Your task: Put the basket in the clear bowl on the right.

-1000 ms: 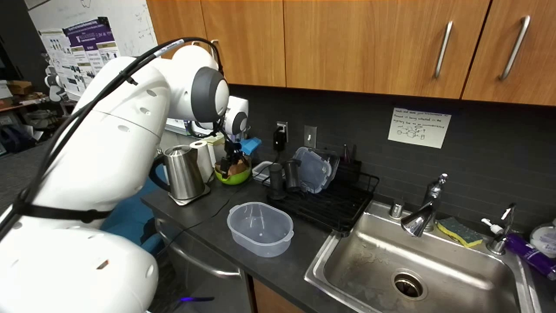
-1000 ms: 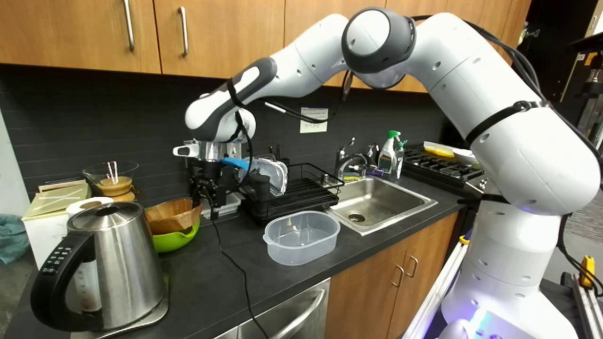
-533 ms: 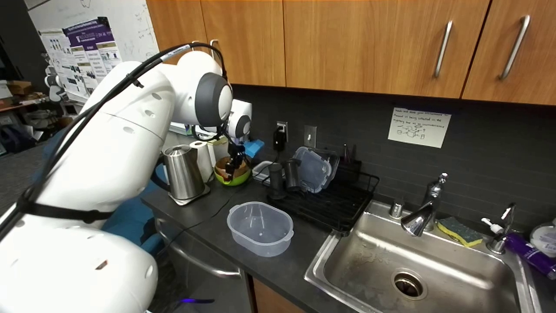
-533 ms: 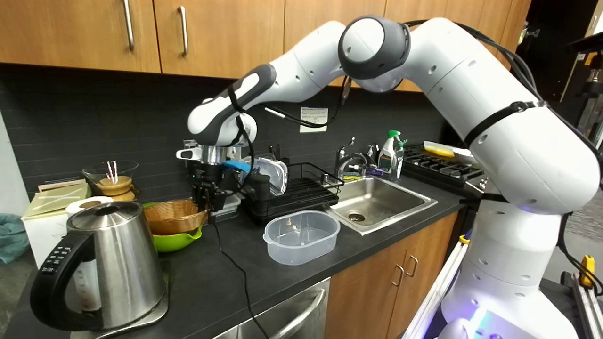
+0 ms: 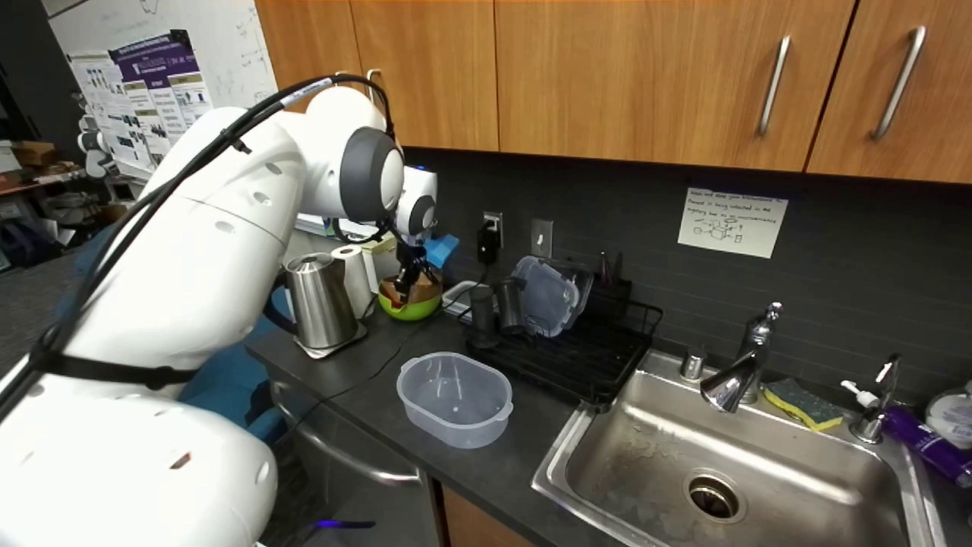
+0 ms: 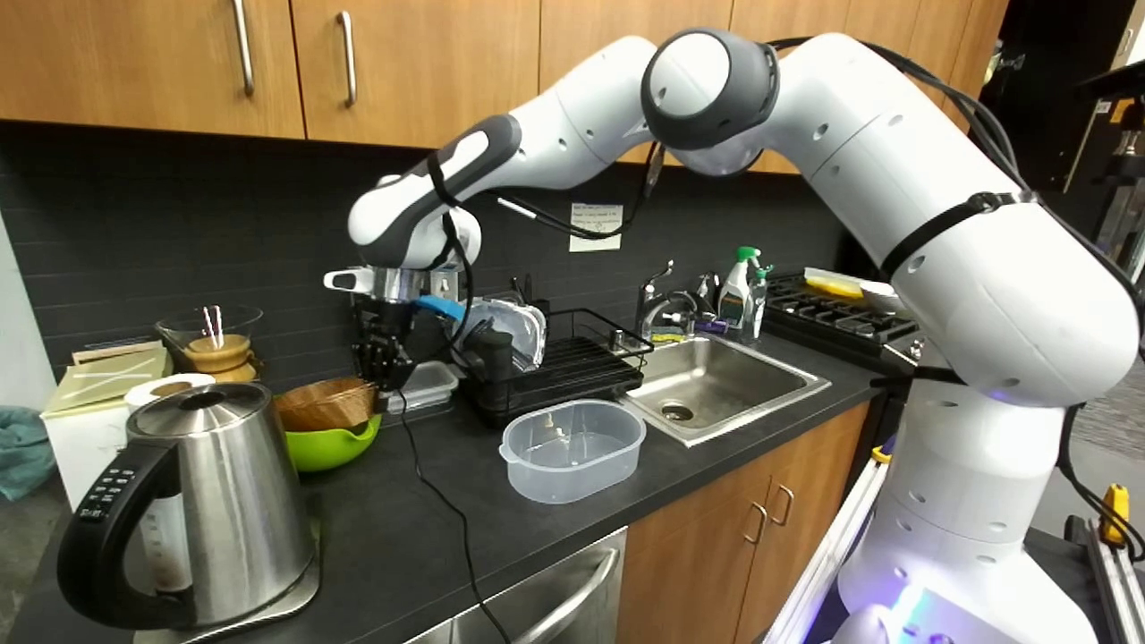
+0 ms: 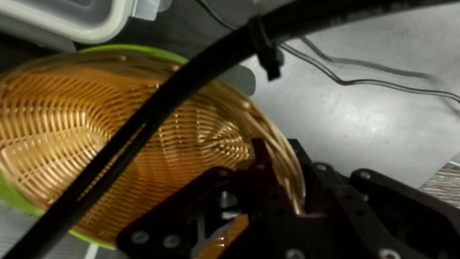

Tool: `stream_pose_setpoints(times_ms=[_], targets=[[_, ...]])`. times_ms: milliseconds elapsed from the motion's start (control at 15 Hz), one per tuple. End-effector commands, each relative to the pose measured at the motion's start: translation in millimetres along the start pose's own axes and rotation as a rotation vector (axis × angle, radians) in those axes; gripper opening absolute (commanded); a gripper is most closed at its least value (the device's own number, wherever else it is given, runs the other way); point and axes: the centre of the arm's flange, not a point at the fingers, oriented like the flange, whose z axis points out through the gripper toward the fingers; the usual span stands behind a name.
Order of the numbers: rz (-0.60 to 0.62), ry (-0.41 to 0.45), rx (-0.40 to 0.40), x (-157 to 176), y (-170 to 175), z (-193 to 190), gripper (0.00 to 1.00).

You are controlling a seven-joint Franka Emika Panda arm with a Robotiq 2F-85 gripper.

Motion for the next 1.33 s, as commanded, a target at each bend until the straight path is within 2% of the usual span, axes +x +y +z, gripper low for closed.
stream_pose_setpoints(times_ms=[0,200,400,1000,1267], targets=[[-0.018,-0.012,-0.039,42,-11,-41,0.01],[-0.043,-0.014,-0.067,70,-16,-58,0.02],[-0.061,-0.016,-0.067,85,-22,-55,0.02],[-0.075,-0.016,-0.142,104,-40,-74,0.02],[-0.044,-0.013,-0.189,111,-61,-84,0.02]])
